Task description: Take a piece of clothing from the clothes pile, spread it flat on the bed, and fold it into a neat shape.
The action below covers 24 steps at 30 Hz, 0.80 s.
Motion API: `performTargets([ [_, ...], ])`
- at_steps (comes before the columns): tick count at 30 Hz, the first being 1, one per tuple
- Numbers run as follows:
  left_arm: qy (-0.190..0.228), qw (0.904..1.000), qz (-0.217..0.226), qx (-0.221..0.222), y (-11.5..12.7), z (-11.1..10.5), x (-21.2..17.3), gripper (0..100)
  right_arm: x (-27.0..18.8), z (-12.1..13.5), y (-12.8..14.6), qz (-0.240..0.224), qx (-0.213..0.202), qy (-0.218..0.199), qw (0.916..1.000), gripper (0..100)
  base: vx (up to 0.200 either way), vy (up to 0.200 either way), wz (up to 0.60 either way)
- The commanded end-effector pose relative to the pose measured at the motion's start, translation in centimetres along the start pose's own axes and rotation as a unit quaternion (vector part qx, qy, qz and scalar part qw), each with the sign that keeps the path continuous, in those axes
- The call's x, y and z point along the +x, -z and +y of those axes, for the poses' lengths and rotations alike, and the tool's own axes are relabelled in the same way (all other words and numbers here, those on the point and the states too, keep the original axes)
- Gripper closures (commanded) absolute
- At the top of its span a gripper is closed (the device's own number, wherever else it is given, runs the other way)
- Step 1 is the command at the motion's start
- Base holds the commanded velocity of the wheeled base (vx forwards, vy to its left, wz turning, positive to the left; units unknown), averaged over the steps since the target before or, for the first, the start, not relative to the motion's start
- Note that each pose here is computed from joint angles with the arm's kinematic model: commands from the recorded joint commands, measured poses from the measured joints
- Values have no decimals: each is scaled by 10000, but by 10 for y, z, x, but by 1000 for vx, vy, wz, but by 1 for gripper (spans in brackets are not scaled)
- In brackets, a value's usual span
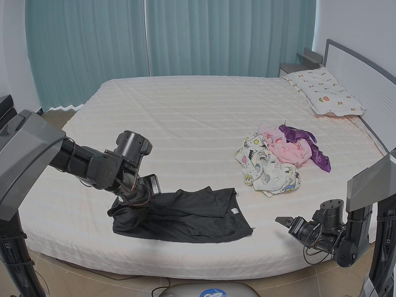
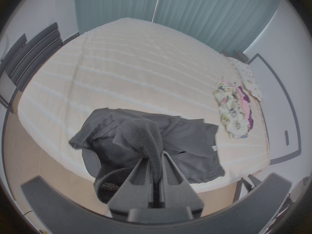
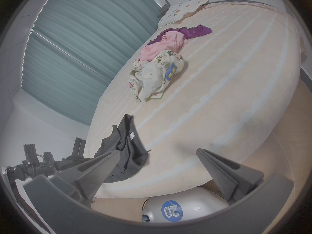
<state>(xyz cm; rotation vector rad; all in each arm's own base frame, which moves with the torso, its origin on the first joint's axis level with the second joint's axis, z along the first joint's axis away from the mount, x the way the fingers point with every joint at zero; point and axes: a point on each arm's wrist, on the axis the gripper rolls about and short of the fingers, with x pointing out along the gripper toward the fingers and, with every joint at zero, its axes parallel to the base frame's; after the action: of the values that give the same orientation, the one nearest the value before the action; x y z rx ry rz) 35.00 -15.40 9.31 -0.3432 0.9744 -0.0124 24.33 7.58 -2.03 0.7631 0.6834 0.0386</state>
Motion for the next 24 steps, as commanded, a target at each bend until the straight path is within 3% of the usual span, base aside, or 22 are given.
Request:
performTargets([
  [1, 104, 9999, 90, 69, 5, -25, 15, 100, 0, 0, 1, 12, -1, 3, 10000, 0, 0, -200, 0],
  [10, 124, 9993, 314, 183, 14, -52, 43, 100, 1, 0, 2, 36, -9, 12, 10000, 0, 0, -200, 0],
  [16, 159, 9992, 346, 100, 22, -65, 63, 100, 2, -2, 4, 76, -16, 40, 10000, 0, 0, 0, 0],
  [20, 68, 9997, 135, -172, 17, -71, 75, 100, 3, -2, 5, 100, -20, 60, 9999, 0, 0, 0, 0],
  [21, 88, 9996, 103, -247, 15, -73, 76, 0, 3, -3, 5, 104, -19, 76, 9999, 0, 0, 0, 0],
  [24, 116, 9991, 80, -399, 13, -75, 75, 0, 3, -3, 5, 90, -20, 48, 9999, 0, 0, 0, 0],
])
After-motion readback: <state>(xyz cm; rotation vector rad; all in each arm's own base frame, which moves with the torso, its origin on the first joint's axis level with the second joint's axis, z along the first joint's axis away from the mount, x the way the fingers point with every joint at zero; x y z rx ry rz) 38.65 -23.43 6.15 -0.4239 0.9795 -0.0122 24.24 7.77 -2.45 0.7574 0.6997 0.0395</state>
